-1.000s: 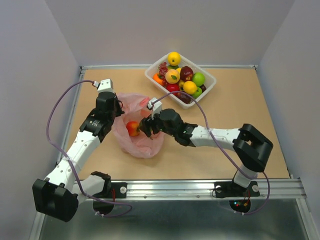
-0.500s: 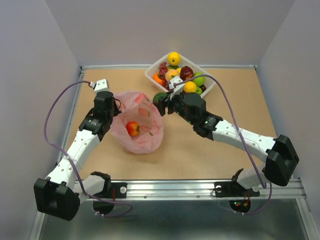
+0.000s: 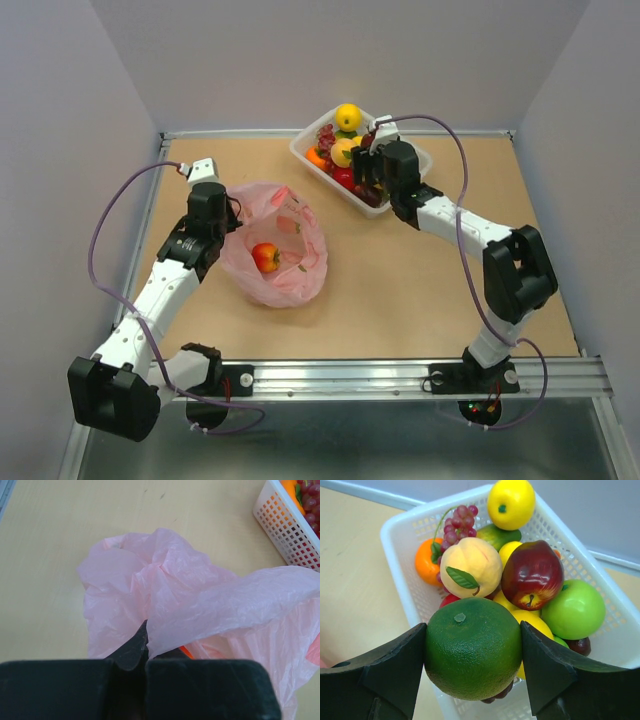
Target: Untie the knot of the plastic bag and take out the fruit
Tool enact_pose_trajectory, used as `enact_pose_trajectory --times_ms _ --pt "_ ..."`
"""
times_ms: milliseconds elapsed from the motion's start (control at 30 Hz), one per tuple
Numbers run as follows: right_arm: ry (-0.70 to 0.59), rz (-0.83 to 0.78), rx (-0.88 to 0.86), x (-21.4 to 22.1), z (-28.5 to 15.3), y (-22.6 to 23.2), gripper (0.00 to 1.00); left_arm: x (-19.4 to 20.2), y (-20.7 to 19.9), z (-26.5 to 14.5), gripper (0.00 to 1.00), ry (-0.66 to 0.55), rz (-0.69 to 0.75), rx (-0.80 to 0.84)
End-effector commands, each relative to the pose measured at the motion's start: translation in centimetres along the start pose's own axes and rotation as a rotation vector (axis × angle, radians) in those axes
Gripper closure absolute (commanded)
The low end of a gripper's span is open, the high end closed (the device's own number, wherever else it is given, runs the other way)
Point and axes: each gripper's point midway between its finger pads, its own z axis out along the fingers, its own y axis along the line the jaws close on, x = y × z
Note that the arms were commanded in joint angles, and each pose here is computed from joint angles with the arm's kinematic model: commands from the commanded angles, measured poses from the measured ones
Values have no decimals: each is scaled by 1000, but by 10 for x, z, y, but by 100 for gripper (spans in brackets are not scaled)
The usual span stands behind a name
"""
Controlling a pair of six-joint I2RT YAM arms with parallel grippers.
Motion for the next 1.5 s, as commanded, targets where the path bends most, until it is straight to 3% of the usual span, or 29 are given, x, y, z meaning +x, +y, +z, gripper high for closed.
enact_pose_trajectory --times_ms 0,167,300,333,467,600,733,967,1267,1467 --pt "-77 -5 -39 -32 19 6 89 -6 0 0 100 -20 -9 8" --pt "-28 -18 -27 -7 32 5 77 -6 0 0 100 -21 -12 13" --pt "-10 -24 -36 3 35 7 46 -7 -2 -1 100 -21 -15 21" --pt "-12 -23 -31 2 36 6 34 -6 -1 0 100 -18 -15 22" --pt "-16 -30 2 0 36 -1 13 -7 -1 -1 100 -23 -16 21" --pt "-34 -25 27 -10 33 -5 0 -8 -1 -1 100 -25 -19 23" --pt "-53 -14 -8 -21 19 0 0 -7 -1 -1 100 -23 -18 26" --pt "-100 44 -269 -45 -40 66 1 -8 -2 -1 100 -22 -19 29" --pt "-49 131 -503 -15 -95 163 4 -6 -2 0 100 -16 -17 37" --pt "11 181 -652 12 -102 213 8 -7 -2 -1 100 -23 -17 35"
